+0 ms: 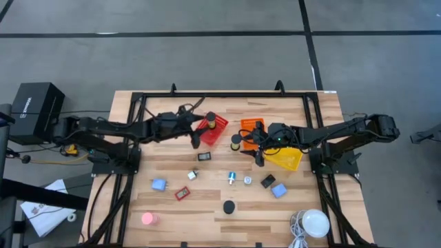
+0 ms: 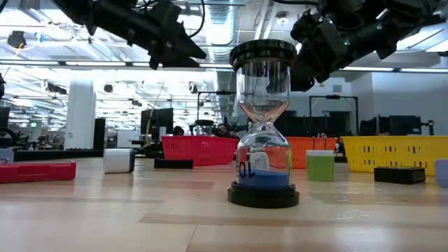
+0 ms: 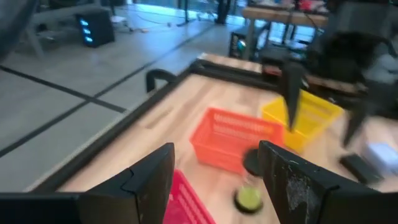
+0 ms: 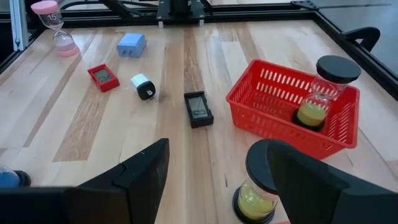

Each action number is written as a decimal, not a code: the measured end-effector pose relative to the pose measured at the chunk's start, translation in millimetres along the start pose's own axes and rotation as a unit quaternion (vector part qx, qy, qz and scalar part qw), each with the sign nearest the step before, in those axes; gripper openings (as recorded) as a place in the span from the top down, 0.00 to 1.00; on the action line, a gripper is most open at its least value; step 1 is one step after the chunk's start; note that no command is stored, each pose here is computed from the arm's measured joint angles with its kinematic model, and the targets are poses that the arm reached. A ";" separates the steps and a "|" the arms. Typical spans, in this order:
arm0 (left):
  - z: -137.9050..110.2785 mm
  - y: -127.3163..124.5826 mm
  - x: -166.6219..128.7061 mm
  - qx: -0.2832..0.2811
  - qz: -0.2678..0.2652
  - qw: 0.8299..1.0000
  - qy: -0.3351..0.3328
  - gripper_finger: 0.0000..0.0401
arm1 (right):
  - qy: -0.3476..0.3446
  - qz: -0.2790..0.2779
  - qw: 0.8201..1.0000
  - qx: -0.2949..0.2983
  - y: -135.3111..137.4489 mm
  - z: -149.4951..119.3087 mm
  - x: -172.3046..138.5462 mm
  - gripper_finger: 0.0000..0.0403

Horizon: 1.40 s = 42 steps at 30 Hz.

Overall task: Pick & Place Office items
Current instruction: Put the green hourglass into the red bin

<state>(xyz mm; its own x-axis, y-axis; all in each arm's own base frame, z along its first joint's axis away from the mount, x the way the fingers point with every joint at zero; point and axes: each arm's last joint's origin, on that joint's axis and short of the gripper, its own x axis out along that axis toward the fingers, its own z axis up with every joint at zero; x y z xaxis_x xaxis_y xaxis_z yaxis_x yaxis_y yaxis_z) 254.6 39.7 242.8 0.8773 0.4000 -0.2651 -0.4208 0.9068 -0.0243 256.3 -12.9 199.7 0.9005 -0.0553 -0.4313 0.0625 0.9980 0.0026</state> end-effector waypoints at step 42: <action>-17.2 -13.5 -5.2 0.015 -0.032 0.999 0.021 0.46 | 0.068 -0.093 0.993 -0.036 -33.9 -18.4 83.7 0.35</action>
<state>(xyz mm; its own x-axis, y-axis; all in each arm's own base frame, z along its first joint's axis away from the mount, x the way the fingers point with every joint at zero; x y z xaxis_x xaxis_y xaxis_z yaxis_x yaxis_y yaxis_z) 251.7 23.1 228.0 0.8914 0.3358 -0.3044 -0.3568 0.9341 -0.0144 321.7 -50.8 146.9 0.8095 -0.2398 -0.5359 0.1873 0.9706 -0.1514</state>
